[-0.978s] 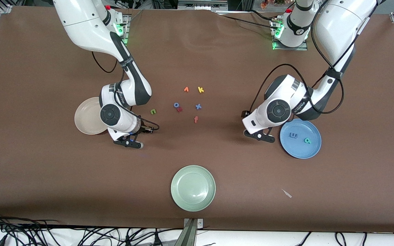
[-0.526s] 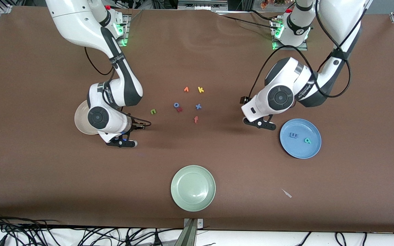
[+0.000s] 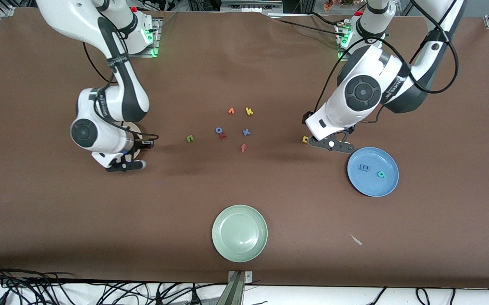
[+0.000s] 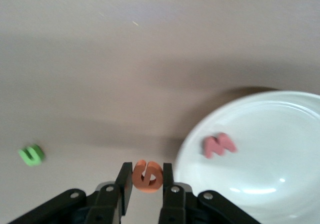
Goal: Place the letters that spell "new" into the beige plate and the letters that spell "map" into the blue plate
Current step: 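Place the orange 6 on the white plate with the right gripper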
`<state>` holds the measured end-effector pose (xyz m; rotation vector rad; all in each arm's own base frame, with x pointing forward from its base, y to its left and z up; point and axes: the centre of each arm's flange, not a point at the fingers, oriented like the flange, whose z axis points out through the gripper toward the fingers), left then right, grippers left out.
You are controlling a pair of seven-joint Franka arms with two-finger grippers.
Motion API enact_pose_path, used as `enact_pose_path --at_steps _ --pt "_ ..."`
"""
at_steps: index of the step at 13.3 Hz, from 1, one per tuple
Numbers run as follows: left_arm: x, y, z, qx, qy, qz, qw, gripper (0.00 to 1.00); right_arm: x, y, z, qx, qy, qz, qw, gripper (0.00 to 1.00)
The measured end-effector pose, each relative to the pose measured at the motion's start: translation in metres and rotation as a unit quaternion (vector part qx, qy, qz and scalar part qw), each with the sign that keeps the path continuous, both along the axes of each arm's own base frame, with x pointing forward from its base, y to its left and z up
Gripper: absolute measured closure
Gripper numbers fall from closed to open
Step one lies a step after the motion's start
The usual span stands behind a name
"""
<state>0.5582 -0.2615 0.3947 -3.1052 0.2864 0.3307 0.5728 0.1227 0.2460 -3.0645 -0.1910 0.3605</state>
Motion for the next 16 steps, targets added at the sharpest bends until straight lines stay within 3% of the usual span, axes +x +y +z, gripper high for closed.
enact_pose_path --at_steps 5,11,16 --pt "0.004 0.007 0.002 -0.001 -0.002 0.007 1.0 0.0 -0.016 -0.075 -0.017 0.002 0.022 0.041 0.999 0.68" --pt "0.004 0.006 0.003 -0.002 -0.004 0.006 1.0 0.0 -0.004 -0.061 0.002 0.011 0.029 0.063 0.998 0.04" --pt "-0.013 -0.026 -0.023 0.01 0.02 0.018 1.0 0.0 0.007 -0.017 0.033 0.021 0.039 0.101 0.994 0.0"
